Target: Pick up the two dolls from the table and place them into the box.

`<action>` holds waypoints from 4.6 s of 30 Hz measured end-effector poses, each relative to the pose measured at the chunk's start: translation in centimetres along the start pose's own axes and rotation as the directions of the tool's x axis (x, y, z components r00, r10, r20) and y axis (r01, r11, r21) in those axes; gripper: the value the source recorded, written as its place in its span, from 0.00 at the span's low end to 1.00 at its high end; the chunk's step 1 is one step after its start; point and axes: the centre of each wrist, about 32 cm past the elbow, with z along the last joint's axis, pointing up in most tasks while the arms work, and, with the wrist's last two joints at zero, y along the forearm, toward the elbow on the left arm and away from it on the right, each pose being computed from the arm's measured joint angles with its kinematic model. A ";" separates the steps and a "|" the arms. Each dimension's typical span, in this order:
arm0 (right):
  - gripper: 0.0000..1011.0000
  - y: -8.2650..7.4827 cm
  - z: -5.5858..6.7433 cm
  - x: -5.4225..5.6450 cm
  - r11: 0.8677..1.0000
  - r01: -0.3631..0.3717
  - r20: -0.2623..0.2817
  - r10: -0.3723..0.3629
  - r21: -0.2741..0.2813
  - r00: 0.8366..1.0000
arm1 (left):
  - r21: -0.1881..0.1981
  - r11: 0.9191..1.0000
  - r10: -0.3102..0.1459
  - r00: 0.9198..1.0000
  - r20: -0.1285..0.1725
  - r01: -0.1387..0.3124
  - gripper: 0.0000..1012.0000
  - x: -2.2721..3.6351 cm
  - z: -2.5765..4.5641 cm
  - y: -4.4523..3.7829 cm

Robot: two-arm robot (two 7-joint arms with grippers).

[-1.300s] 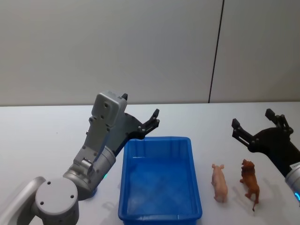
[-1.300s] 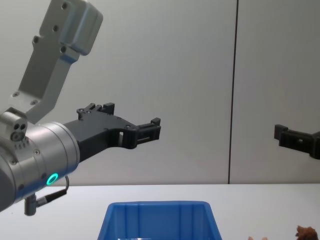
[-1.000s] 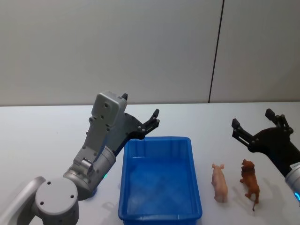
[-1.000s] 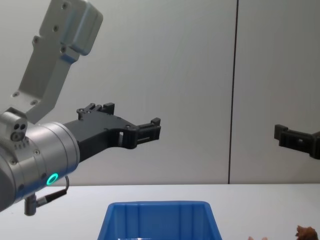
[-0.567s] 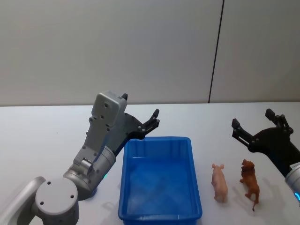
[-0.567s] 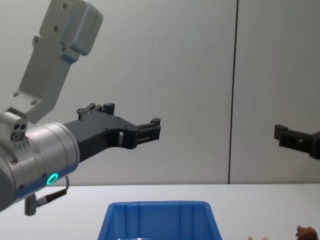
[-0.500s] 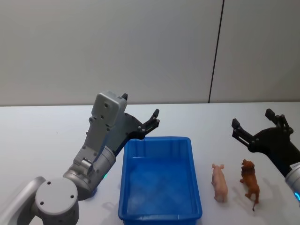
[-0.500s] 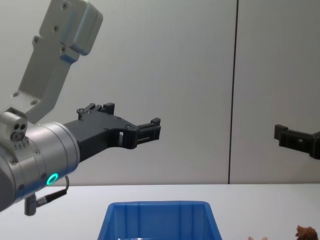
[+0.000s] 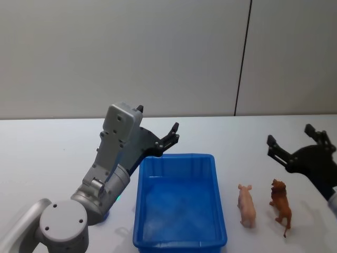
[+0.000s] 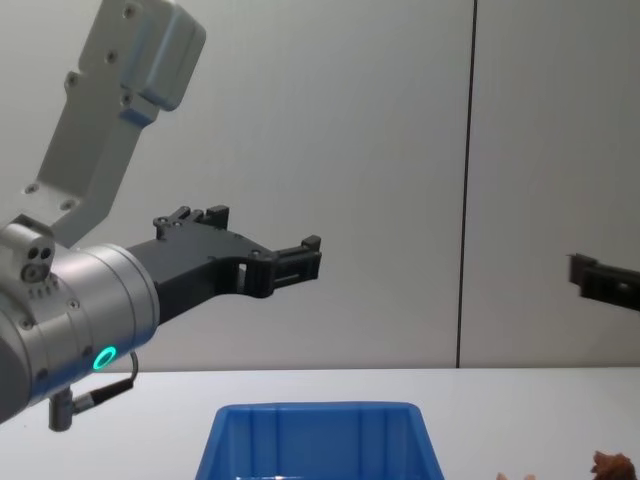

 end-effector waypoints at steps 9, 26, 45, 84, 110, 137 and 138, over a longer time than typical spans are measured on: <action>0.99 -2.9 -0.2 2.2 0.995 0.050 0.001 -0.050 -0.086 0.999 | 0.000 1.000 0.000 1.000 0.000 0.000 0.99 0.00 0.00 0.00; 0.99 -6.7 -0.4 3.9 0.952 0.050 0.040 -0.040 -0.302 0.998 | 0.000 1.000 0.000 1.000 0.000 0.000 0.99 0.00 0.00 0.00; 0.99 -3.1 -1.6 2.4 0.908 0.032 0.106 0.014 -0.418 0.994 | 0.000 1.000 0.000 1.000 0.000 0.000 0.99 0.00 0.00 0.00; 0.76 2.8 -5.1 -1.2 0.824 0.092 0.131 -0.022 -0.559 0.991 | 0.000 1.000 0.000 1.000 0.000 0.000 0.99 0.00 0.00 0.00; 0.38 3.0 -4.8 -1.2 0.862 0.133 0.163 -0.059 -0.489 0.985 | 0.000 1.000 0.000 1.000 0.000 0.000 0.99 0.00 0.00 0.00; 0.38 3.9 -1.1 -1.6 0.978 -0.024 0.119 0.050 -0.207 0.992 | 0.000 1.000 0.000 1.000 0.000 0.000 0.99 0.00 0.00 0.00; 0.38 4.0 -1.0 -1.6 0.978 -0.035 0.114 0.059 -0.203 0.992 | 0.000 1.000 0.000 1.000 0.000 0.000 0.99 0.00 0.00 0.00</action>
